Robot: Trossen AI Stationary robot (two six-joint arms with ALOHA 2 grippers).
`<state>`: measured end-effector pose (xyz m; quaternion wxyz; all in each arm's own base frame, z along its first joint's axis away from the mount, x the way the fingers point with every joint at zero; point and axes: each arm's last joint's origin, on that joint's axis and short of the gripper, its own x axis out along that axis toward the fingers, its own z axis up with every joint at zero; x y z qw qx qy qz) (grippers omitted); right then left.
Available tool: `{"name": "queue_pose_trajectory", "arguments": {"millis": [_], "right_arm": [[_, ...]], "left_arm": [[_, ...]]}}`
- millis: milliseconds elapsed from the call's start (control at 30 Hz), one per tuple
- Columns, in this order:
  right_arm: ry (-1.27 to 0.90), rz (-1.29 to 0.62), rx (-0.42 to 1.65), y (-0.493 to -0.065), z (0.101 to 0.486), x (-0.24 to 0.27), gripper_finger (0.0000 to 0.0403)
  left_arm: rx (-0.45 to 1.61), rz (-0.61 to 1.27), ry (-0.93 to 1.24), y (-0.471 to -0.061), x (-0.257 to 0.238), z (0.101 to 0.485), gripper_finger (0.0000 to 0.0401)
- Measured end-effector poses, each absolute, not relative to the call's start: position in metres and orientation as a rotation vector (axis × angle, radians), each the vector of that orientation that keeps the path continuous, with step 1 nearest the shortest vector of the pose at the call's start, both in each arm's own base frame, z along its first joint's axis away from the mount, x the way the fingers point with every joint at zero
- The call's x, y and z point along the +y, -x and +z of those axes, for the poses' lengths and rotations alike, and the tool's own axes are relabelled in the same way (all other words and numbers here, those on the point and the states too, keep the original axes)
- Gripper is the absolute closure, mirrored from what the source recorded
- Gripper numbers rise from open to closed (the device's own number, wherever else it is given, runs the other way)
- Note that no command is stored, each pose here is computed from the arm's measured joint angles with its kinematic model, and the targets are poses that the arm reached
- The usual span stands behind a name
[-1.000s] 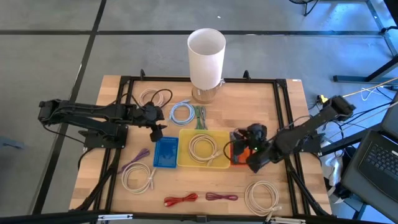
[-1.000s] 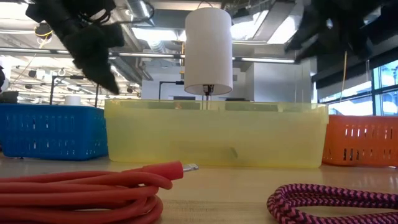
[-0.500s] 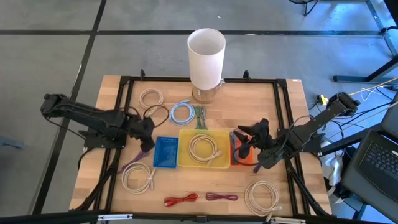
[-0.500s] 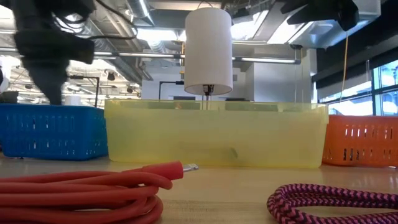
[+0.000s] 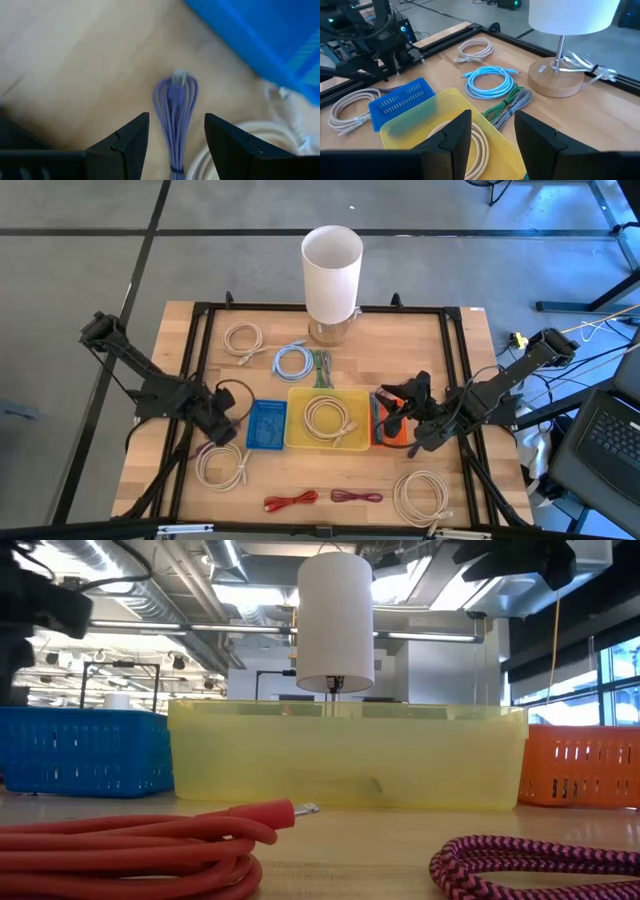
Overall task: Pick & Place USB Port
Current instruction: Put the purple charger cable into the blue bin
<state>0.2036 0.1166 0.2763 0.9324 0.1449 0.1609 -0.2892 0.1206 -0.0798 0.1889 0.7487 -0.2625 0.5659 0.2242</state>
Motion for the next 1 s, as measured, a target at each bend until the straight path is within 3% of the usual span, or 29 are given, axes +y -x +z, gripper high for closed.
{"name": "queue_pose_trajectory", "arguments": {"millis": [667,767,933,1000], "right_arm": [[-0.313,-0.58,0.329,-0.204,0.277,0.118,0.0249],[-0.316,-0.579,0.327,-0.205,0.277,0.118,0.0249],[-0.317,-0.579,0.326,-0.205,0.277,0.118,0.0249],[-0.318,-0.579,0.326,-0.205,0.277,0.118,0.0249]], "left_arm": [[1.379,0.621,0.346,-0.133,-0.119,0.135,0.0222],[1.379,0.613,0.348,-0.134,-0.12,0.133,0.0256],[1.368,0.584,0.369,-0.134,-0.12,0.137,0.0376],[1.366,0.611,0.358,-0.13,-0.116,0.141,0.0384]]}}
